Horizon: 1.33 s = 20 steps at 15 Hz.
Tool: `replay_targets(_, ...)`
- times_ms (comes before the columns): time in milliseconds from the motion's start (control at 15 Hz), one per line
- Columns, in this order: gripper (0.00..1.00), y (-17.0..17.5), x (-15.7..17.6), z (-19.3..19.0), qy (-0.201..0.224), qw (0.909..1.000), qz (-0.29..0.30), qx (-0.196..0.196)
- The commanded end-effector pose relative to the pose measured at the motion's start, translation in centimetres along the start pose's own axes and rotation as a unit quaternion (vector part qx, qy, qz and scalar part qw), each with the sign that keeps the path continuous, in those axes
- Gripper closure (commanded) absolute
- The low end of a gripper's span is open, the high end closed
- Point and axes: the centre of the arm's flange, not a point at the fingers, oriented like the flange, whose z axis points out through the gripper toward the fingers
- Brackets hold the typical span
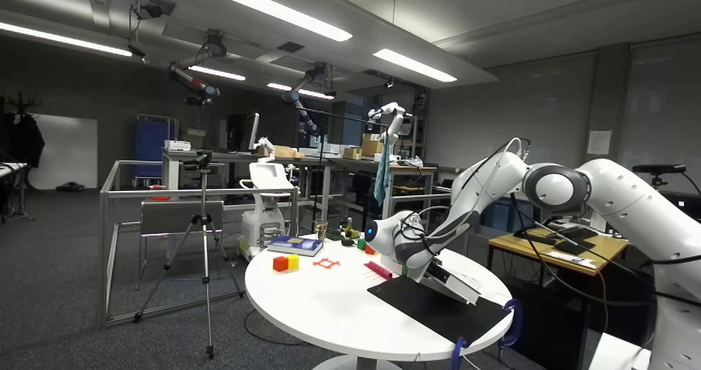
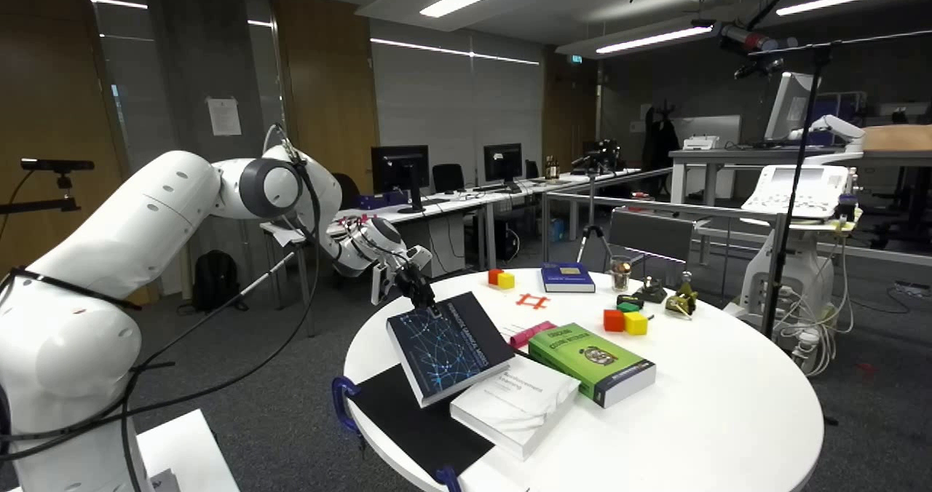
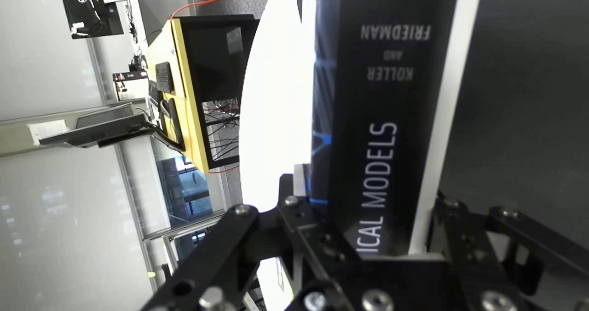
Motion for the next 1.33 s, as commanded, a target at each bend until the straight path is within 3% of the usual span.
replay_targets(0,0.73,5.9,1.9,-1.4,-0.001,0.9995,0.030,-0.014)
replay_targets(467,0.73,11.1,4.5,-0.1,-0.030,0.9969,0.071,0.016)
replay_targets(867,0.73,14.1,6.1,2.3,-0.021,0.9974,0.063,-0.030)
replay_targets(1267,0.73,15.6,7.3,4.5,0.027,0.9961,0.008,-0.083)
